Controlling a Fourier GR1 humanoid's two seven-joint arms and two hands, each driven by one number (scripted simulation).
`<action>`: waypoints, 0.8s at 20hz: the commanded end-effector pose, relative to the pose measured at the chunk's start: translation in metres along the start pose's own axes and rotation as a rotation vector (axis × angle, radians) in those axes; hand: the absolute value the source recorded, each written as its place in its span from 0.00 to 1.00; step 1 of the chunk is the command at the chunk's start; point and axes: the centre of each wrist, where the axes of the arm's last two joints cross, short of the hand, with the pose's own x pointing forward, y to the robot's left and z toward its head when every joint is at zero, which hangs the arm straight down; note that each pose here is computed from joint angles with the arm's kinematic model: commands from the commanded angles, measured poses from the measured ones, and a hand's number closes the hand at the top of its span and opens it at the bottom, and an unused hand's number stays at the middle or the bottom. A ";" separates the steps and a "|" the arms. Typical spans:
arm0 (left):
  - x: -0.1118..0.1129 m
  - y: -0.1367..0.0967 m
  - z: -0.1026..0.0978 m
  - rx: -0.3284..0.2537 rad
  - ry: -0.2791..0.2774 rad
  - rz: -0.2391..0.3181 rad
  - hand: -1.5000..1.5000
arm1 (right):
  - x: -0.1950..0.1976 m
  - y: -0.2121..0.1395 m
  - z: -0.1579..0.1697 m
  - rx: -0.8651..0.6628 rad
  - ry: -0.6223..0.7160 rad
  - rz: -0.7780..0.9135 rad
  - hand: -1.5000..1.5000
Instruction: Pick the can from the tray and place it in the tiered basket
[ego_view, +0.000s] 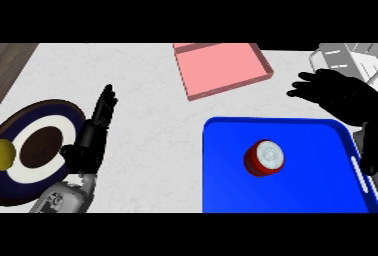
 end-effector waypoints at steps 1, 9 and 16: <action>0.005 -0.007 -0.003 0.004 -0.010 0.004 0.50 | 0.093 -0.008 0.004 0.184 0.124 0.294 0.00; 0.000 -0.008 -0.002 0.020 0.010 0.004 0.50 | 0.199 0.059 -0.041 0.403 0.277 0.831 0.00; 0.005 -0.005 -0.009 -0.005 0.013 0.002 0.50 | 0.179 0.105 -0.068 0.463 0.370 1.058 0.00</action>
